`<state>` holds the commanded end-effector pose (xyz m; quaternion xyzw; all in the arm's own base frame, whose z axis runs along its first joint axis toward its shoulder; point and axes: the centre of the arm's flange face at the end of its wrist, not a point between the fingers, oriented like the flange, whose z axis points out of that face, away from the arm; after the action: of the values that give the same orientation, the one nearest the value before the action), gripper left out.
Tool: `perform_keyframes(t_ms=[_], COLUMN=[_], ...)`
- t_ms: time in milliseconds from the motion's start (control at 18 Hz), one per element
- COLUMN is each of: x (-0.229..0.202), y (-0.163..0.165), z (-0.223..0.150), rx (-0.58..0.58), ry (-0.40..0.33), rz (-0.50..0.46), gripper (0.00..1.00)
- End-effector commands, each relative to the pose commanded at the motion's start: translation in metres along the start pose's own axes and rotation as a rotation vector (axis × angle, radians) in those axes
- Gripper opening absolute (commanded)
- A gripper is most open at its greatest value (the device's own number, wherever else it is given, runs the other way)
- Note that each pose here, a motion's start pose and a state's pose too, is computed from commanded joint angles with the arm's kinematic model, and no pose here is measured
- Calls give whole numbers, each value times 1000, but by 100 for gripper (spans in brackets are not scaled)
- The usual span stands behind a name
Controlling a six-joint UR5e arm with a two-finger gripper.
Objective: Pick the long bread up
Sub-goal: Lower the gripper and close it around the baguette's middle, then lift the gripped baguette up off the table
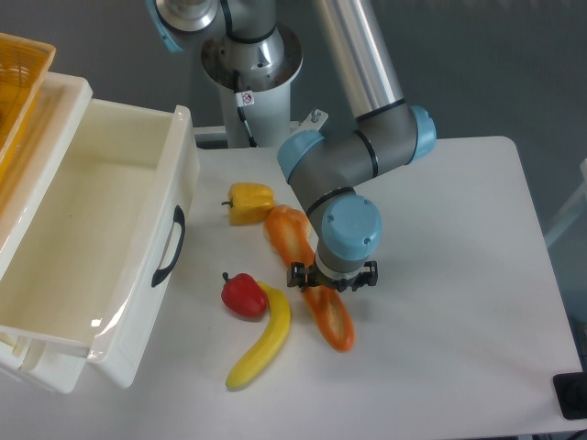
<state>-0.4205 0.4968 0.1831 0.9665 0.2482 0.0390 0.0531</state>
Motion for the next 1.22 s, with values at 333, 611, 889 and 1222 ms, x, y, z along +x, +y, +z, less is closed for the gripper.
perform_keyframes(t_ms=[333,611,889,1222], x=[1,2,1,-7], y=[-7,-6,-6,-14], z=[1,-1,-10,-23], rx=[4,5,17,46], ry=[-3,-3,-15,-24], rz=[-8,-3,4,24], gripper=[94,58,0,0])
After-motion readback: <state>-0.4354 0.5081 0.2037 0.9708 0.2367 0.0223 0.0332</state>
